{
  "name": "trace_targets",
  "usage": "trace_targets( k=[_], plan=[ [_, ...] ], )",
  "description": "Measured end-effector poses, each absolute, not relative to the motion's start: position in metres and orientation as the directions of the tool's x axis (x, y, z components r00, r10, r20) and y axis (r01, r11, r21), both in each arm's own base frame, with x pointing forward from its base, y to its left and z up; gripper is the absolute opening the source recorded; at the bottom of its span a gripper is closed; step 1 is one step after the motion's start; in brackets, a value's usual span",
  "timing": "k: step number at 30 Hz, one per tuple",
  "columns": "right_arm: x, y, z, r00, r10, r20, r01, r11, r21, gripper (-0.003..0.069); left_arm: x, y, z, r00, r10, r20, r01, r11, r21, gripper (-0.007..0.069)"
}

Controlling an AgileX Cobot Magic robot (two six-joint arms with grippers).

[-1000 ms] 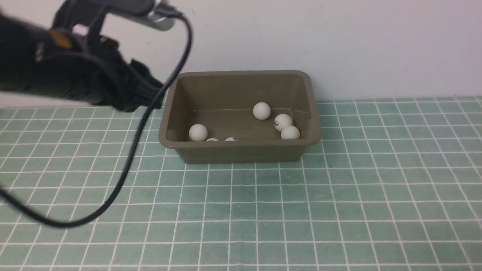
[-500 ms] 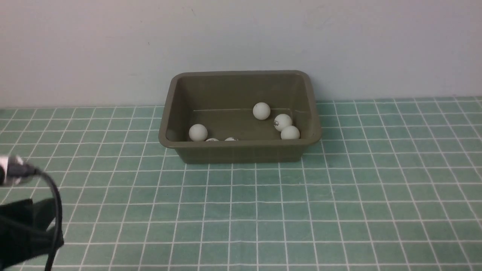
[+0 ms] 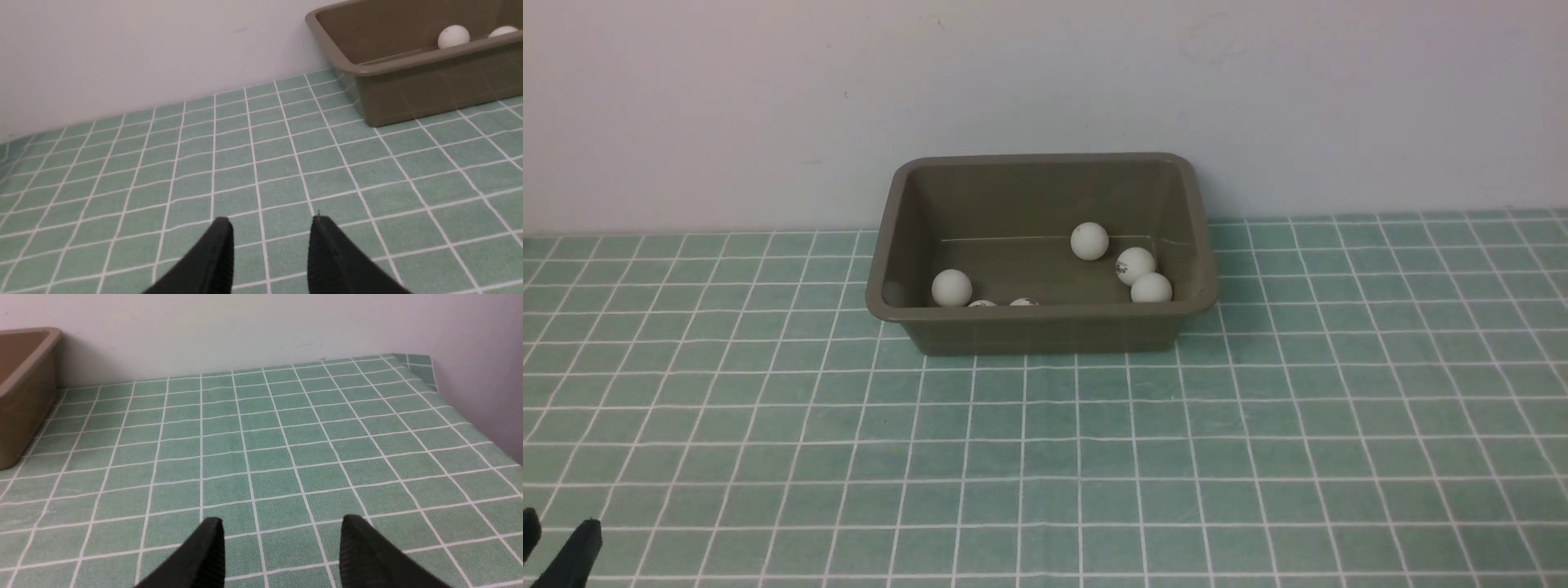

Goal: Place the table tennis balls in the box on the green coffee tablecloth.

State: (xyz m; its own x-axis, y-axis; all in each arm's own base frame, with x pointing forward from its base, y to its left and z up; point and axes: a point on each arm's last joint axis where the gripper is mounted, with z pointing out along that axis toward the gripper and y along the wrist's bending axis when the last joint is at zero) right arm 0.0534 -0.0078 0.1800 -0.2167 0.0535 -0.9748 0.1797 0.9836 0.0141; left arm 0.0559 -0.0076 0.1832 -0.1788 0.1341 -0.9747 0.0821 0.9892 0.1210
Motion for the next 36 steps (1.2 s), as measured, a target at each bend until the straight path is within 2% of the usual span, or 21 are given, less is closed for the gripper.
trace_targets(
  k=[5, 11, 14, 18, 22, 36],
  plan=[
    [0.053, -0.008, 0.180, -0.217, 0.054, -0.975, 0.180, 0.984, 0.014, 0.0356, 0.055, -0.009, 0.180, -0.190, 0.089, -0.978, 0.085, 0.994, 0.074, 0.0237],
    [0.053, -0.008, 0.180, -0.217, 0.054, -0.975, 0.180, 0.984, 0.014, 0.0356, 0.052, -0.012, 0.172, -0.277, 0.076, -0.958, 0.138, 0.990, 0.039, 0.0237],
    [0.053, -0.008, 0.180, -0.217, 0.054, -0.975, 0.180, 0.984, 0.014, 0.0356, 0.052, -0.010, 0.172, -0.288, 0.054, -0.956, 0.111, 0.994, 0.023, 0.0237],
    [0.053, -0.008, 0.180, -0.217, 0.054, -0.975, 0.180, 0.984, 0.014, 0.0356, 0.052, -0.006, 0.171, -0.301, 0.074, -0.951, 0.054, 0.997, 0.061, 0.0237],
    [0.053, -0.008, 0.180, -0.217, 0.054, -0.975, 0.180, 0.984, 0.014, 0.0356, 0.052, -0.005, 0.171, -0.305, 0.018, -0.952, 0.027, 1.000, 0.010, 0.0237],
    [0.053, -0.008, 0.180, -0.217, 0.054, -0.975, 0.180, 0.984, 0.014, 0.0356, 0.052, -0.005, 0.171, -0.306, 0.004, -0.952, 0.022, 1.000, -0.003, 0.0237]
  ],
)
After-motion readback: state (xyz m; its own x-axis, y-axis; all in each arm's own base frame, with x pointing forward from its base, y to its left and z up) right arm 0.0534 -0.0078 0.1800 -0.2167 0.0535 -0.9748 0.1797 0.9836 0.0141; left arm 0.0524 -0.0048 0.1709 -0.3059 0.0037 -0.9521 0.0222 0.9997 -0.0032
